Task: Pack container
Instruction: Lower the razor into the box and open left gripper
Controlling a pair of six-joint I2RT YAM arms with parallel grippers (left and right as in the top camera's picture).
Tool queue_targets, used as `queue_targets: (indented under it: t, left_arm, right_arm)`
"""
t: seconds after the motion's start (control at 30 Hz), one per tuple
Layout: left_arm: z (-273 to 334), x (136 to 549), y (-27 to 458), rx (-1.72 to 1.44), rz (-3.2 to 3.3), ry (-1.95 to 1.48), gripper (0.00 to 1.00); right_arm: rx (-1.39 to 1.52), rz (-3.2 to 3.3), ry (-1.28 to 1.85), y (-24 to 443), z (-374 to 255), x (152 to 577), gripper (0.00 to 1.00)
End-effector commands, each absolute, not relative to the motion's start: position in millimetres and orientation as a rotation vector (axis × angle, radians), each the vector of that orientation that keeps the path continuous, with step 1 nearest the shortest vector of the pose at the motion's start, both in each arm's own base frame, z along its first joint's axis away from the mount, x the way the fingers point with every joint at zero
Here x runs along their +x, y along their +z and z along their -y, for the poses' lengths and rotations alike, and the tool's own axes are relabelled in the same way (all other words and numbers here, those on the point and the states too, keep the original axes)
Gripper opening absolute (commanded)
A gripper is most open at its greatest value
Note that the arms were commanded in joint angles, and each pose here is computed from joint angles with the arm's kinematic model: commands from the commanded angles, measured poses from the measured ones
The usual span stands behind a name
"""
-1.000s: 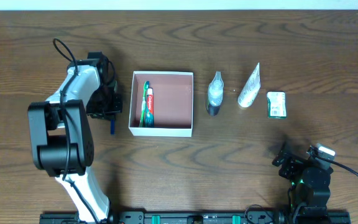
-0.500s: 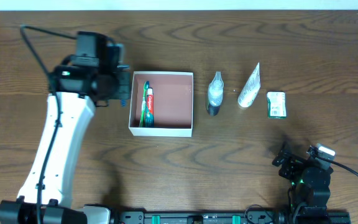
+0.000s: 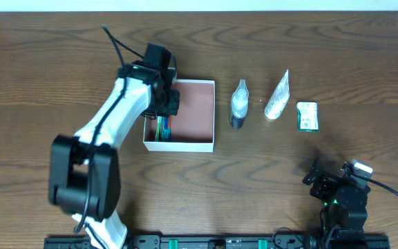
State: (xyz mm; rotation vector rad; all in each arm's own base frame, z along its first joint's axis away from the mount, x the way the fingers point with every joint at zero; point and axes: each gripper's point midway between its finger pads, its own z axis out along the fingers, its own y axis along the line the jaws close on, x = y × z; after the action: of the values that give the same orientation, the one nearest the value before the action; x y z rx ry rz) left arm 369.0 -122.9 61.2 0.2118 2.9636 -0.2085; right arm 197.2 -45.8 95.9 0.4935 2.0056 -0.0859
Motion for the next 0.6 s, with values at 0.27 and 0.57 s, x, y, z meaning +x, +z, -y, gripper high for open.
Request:
queue_targets:
  t: [0.27, 0.57]
  left_arm:
    - [116, 373, 60, 0.177, -2.966, -0.167, 0.32]
    - [112, 373, 151, 0.164, -2.766, -0.208, 0.4]
  right_arm:
    - [0.493, -2.002, -0.107, 96, 49, 196, 0.99]
    - [0.493, -2.002, -0.107, 96, 49, 196, 0.99]
